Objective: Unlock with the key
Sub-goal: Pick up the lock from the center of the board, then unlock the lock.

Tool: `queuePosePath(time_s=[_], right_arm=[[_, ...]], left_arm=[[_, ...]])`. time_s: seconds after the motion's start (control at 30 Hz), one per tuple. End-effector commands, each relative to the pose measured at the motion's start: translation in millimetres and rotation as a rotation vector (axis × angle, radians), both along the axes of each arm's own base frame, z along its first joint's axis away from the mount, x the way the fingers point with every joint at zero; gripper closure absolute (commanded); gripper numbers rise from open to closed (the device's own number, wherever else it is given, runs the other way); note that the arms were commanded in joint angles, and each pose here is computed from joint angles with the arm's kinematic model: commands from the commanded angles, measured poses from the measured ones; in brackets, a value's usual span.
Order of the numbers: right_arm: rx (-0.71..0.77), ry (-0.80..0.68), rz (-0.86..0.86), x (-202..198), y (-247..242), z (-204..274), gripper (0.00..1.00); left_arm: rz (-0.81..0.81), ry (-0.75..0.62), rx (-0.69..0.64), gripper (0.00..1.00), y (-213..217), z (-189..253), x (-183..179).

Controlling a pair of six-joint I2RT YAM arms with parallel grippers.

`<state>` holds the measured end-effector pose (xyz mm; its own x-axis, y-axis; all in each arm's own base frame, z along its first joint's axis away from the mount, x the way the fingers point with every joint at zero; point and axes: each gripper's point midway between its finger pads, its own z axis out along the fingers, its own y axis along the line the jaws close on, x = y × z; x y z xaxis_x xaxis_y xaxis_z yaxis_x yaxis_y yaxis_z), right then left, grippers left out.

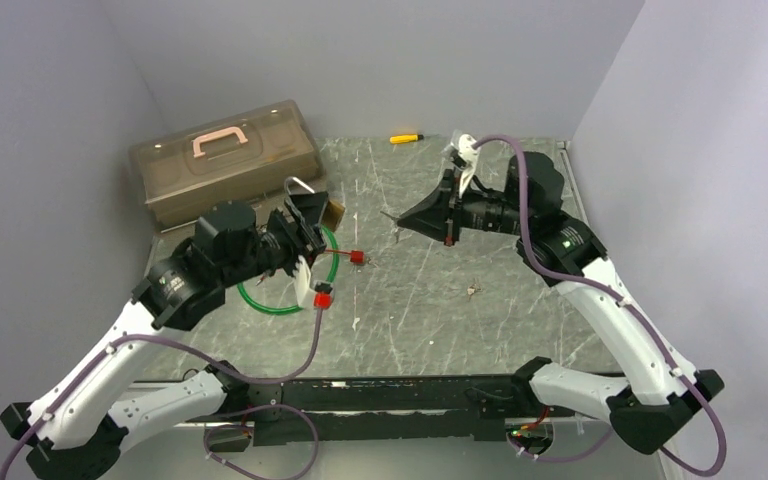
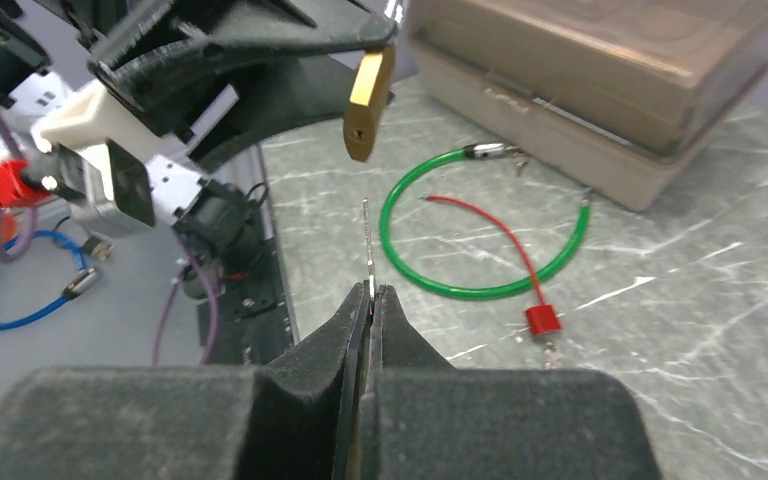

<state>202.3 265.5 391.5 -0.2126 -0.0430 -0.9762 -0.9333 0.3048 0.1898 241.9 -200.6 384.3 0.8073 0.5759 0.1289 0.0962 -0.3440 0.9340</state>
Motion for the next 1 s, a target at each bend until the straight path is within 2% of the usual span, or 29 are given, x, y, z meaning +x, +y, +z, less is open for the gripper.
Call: queuePosePath(time_s=[0.0, 0.13, 0.47, 0.97], right_arm=[[0.009, 0.043, 0.098, -19.6, 13.0, 12.9, 1.00], [-0.024, 0.090, 0.096, -17.7, 21.4, -2.7, 1.00], [-0.081, 0.224, 0.053, -2.9, 32.6, -39.6, 1.00], [-0.089, 0.232, -0.012, 9.3, 32.0, -42.8, 1.00]], left_arm=[[0.029, -0.150, -0.247, 1.00, 1.4, 34.5, -4.3], [0.062, -0.112, -0.304, 1.00, 3.2, 20.1, -1.0], [0.084, -0.167, -0.379, 1.00, -6.7, 41.4, 15.3], [0.035, -0.116, -0.288, 1.00, -35.7, 12.3, 13.6]])
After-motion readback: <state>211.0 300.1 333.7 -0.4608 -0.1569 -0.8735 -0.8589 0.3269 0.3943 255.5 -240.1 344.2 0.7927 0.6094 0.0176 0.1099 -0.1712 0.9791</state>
